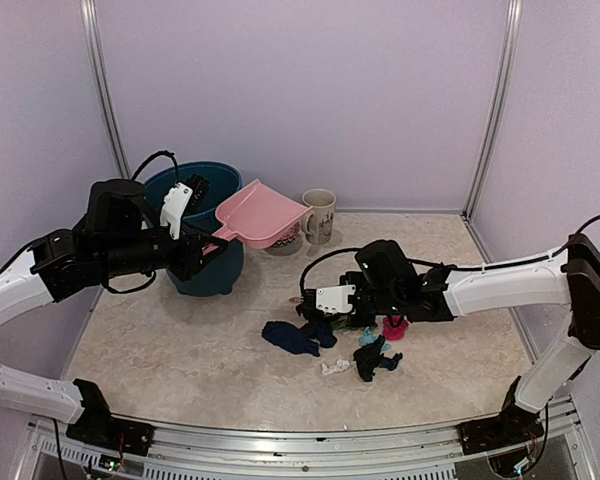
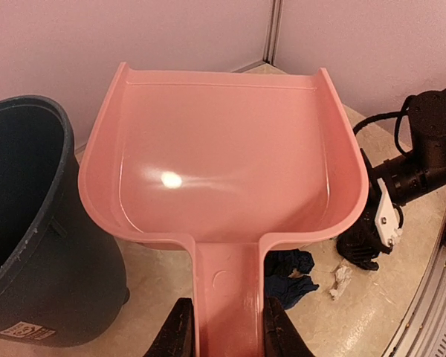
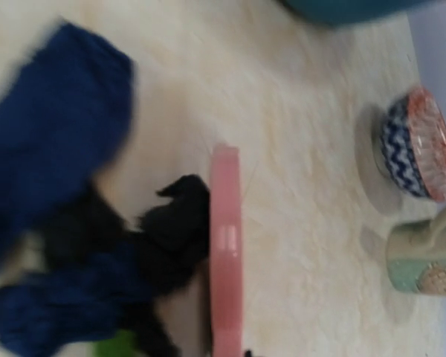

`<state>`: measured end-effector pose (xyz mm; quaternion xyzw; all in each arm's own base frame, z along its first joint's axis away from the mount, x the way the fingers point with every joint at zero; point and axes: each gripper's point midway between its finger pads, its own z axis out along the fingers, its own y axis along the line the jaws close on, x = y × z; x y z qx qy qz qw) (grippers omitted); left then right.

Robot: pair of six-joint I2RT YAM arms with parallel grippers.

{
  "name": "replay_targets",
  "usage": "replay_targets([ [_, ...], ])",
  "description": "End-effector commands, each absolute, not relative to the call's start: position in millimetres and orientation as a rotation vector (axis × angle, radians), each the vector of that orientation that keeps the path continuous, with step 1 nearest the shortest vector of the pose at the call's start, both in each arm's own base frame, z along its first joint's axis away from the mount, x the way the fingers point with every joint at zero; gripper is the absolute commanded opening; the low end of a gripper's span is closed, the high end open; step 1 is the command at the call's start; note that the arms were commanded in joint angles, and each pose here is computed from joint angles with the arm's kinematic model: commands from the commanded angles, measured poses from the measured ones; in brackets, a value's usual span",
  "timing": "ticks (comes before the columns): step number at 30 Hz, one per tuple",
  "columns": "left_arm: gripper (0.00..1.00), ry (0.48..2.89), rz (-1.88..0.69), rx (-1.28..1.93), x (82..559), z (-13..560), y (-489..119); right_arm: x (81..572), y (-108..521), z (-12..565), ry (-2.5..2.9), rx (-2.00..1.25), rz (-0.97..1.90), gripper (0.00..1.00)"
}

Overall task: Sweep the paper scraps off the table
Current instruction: Sweep the paper scraps at the center of the board.

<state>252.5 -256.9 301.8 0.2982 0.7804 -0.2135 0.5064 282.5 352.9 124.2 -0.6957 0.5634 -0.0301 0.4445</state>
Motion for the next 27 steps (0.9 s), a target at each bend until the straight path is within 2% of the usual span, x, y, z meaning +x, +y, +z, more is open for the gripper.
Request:
replay_targets([
  [1, 0.0, 1.87, -0.527, 0.722, 252, 308, -260, 246, 346, 144, 1.411, -1.742, 0.01, 0.0],
  [7, 0.0, 1.872, -0.525, 0.72, 252, 307, -260, 231, 345, 217, 1.349, -1.577, 0.028, 0.0],
  [13, 0.0, 1.87, -0.485, 0.673, 257, 311, -253, 221, 353, 272, 1.387, -1.307, 0.278, 0.0],
  [19, 0.0, 1.856, -0.462, 0.63, 260, 317, -246, 217, 363, 286, 1.486, -1.02, 0.598, 0.0],
  [27, 0.0, 1.825, -0.472, 0.612, 258, 326, -242, 221, 409, 250, 1.746, -0.809, 0.972, 0.0],
])
